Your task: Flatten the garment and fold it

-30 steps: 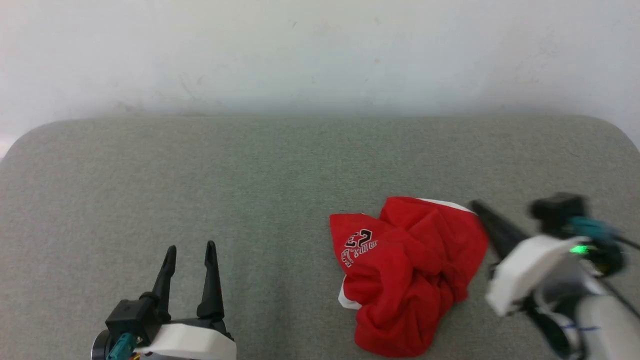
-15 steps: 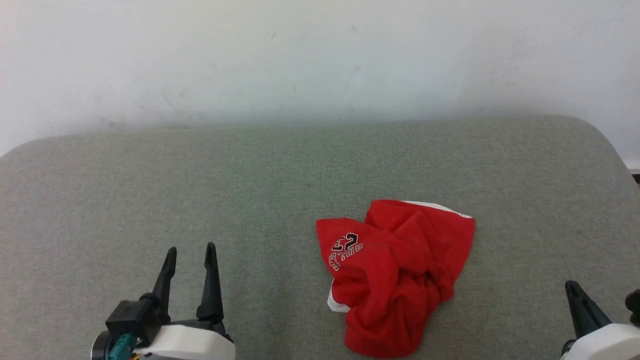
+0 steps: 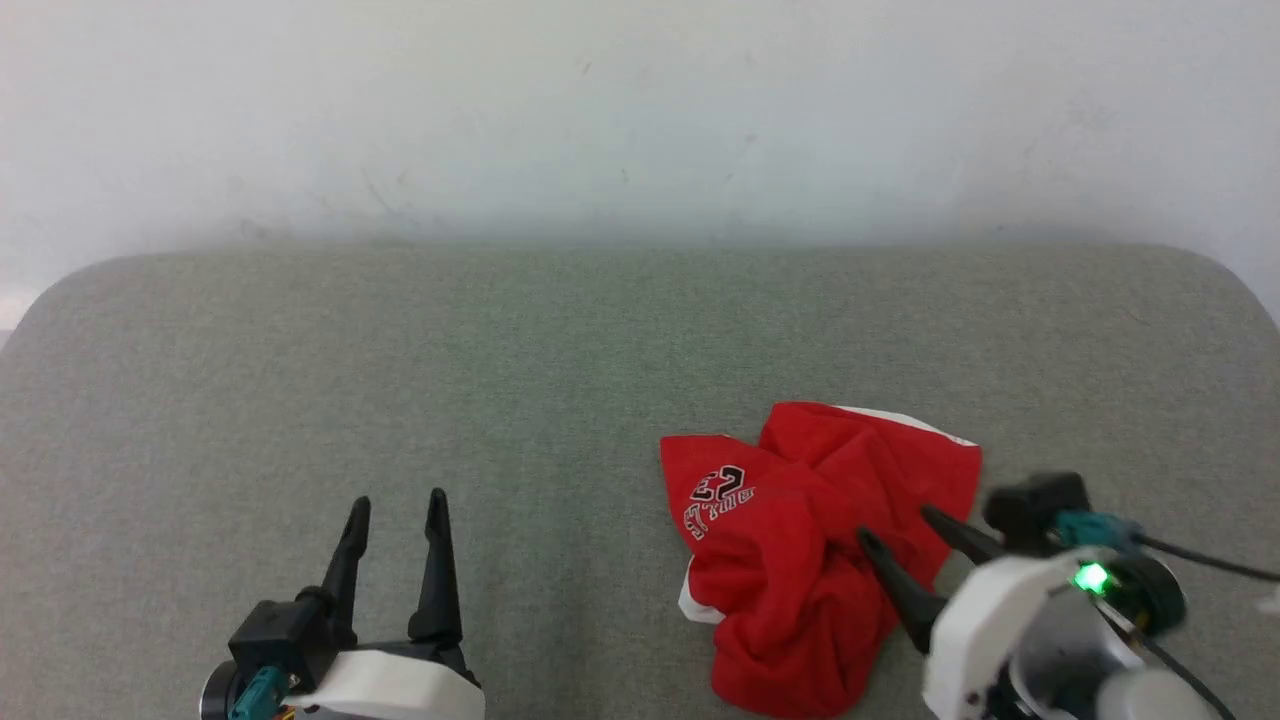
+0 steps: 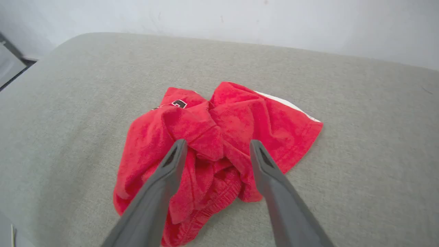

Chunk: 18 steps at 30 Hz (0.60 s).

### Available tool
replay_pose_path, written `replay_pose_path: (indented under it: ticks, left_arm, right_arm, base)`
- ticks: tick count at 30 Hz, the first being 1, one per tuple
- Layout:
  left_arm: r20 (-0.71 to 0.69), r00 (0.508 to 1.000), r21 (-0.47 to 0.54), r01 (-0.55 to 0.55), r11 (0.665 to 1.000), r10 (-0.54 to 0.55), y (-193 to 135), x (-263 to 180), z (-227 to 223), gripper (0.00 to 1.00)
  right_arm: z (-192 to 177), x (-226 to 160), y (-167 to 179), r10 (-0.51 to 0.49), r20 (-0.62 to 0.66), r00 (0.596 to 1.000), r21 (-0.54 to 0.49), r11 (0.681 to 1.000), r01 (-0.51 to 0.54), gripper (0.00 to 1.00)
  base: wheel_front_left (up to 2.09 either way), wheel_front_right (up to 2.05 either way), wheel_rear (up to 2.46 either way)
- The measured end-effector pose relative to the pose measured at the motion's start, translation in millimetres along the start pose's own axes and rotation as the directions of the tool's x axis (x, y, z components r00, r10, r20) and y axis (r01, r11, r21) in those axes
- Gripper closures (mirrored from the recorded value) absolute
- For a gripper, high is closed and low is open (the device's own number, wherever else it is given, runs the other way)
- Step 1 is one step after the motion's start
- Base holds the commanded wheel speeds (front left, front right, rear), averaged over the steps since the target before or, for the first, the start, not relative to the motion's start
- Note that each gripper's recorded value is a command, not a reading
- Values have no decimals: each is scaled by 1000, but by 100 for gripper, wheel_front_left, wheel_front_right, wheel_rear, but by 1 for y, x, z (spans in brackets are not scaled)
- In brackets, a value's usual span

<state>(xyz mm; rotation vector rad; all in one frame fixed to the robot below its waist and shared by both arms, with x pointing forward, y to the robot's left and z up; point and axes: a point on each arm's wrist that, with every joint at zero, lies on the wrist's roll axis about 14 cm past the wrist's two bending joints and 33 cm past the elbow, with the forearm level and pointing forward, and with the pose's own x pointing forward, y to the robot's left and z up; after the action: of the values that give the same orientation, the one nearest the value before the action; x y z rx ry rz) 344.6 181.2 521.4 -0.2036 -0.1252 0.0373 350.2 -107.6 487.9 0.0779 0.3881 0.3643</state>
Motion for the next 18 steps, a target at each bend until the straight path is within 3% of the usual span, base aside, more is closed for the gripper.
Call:
replay_pose_path:
  ticks: [6,11,12,13,14,18]
  left_arm:
    - [5,1000,-7,-21,1000,21,6,-1,1,0]
    - [-3,999,-10,-43,999,43,11,-3,-1,0]
    - [-5,999,-10,-46,999,46,12,-4,-2,0]
    - [-7,999,-11,-49,999,49,12,-4,-2,0]
    - [-8,999,-11,-51,999,51,13,-4,-2,0]
    - [-11,999,-12,-44,999,44,10,-2,-4,0]
  right_arm:
    - [16,35,52,195,-60,979,-156,967,-203,0]
    - [-21,51,56,215,-255,943,-176,949,-263,0]
    - [-29,52,56,215,-288,933,-171,947,-271,13]
    - [-35,52,57,219,-315,924,-161,947,-279,72]
    - [-37,53,59,228,-323,918,-148,946,-287,100]
    - [-17,57,55,233,-224,946,-134,954,-267,100]
  base:
    - [0,0,0]
    - [0,0,0]
    - [0,0,0]
    - [0,0,0]
    - [0,0,0]
    - [0,0,0]
